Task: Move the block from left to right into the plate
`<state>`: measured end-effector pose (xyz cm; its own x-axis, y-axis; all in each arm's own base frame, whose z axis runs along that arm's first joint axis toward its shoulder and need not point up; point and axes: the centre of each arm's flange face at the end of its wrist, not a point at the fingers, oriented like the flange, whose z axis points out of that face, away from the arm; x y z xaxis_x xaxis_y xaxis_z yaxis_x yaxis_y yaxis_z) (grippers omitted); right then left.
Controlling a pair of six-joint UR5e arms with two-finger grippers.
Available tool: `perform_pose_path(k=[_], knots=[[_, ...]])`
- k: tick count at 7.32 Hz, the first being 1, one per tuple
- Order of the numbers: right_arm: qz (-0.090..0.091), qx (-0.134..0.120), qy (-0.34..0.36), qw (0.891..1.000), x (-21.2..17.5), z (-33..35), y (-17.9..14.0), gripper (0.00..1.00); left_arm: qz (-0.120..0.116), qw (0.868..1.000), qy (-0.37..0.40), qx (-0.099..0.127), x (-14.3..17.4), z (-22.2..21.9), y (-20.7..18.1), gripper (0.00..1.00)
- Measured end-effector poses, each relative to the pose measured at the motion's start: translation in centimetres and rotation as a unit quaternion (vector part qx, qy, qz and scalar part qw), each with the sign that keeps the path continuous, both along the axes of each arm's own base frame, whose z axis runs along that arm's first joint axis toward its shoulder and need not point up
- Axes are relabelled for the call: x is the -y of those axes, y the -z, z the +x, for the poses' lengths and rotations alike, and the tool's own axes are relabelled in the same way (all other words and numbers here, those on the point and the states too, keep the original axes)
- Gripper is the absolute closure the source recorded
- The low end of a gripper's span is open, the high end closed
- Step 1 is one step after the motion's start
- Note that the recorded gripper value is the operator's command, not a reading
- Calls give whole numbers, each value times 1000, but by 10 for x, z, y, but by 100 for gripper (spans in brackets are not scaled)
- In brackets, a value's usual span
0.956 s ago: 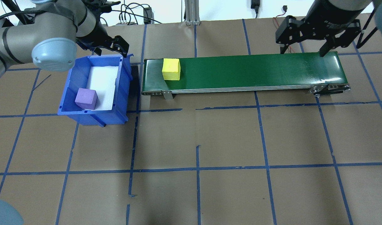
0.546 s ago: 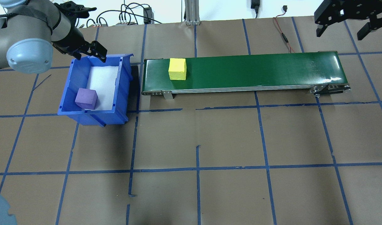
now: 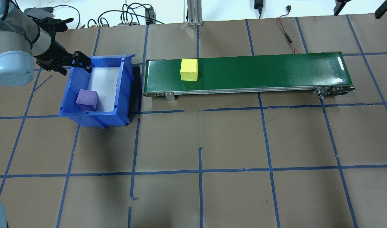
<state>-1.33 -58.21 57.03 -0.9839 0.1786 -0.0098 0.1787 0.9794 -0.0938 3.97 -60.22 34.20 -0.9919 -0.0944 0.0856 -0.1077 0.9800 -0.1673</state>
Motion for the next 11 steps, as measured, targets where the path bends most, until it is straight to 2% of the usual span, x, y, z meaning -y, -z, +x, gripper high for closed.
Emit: perform_pose_path(k=[2,5,6,8,9,11], knots=[[3,13,-4,1000,23,-24,10,0,1,992,-126,-25,-1,-28,-9,0],[-5,49,-39,998,72,-46,53,0,14,964,-259,-48,-5,-52,-6,0],[-5,62,-57,996,85,-62,76,0,22,955,-293,-41,-5,-50,1,0],[-3,84,-90,992,105,-98,137,0,31,937,-347,24,-7,-36,17,0],[-2,105,-91,990,110,-105,172,0,38,931,-360,41,-7,-32,26,0],[5,126,-88,988,107,-108,231,0,54,920,-386,47,-5,-30,46,0]])
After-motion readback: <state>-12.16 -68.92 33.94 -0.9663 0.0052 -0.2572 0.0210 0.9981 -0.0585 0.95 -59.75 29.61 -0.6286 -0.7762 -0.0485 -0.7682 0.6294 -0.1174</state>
